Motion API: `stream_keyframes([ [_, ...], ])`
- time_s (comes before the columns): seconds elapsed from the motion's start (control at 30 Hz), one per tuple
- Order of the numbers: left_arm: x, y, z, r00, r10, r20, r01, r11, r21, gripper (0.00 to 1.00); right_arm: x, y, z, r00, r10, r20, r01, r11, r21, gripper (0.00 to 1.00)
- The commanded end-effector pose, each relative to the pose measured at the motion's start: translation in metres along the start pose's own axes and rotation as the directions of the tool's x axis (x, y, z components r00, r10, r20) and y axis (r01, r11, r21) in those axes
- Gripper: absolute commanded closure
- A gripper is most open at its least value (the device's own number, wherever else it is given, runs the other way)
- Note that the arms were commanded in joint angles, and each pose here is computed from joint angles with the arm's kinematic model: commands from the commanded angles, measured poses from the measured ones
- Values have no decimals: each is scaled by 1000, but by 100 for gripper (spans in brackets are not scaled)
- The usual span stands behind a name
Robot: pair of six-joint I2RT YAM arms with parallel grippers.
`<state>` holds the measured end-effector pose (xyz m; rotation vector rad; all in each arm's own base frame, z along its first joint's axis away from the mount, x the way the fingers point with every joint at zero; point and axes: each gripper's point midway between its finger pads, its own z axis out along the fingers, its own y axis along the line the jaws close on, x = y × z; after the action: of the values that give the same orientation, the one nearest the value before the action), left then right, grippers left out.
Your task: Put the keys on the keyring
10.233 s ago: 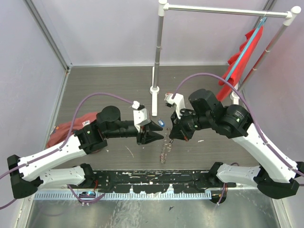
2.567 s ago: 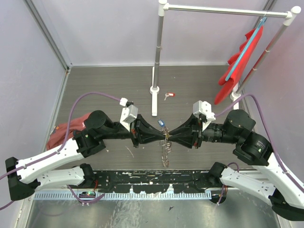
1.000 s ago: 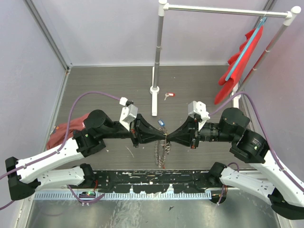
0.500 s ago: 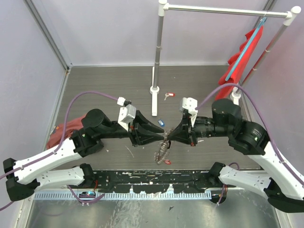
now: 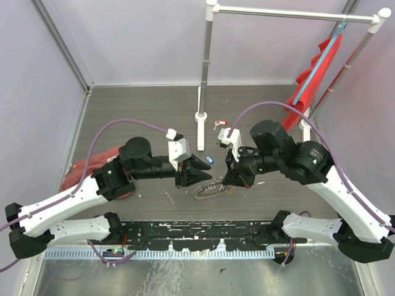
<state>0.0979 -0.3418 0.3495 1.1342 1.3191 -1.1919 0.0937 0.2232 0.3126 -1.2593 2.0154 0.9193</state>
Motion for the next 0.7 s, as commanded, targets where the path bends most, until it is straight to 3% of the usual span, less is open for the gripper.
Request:
stream_keyframes([
  [0.0,6,2,1,994,64,-90,-63,998,15,62,-5,1,-9,1000,-8,3,8,1000,19,99],
  [0.67,30,-11,17,962,169,-213,-138,978,156,60,8,4,8,995,47,-89,-51,998,-40,99],
])
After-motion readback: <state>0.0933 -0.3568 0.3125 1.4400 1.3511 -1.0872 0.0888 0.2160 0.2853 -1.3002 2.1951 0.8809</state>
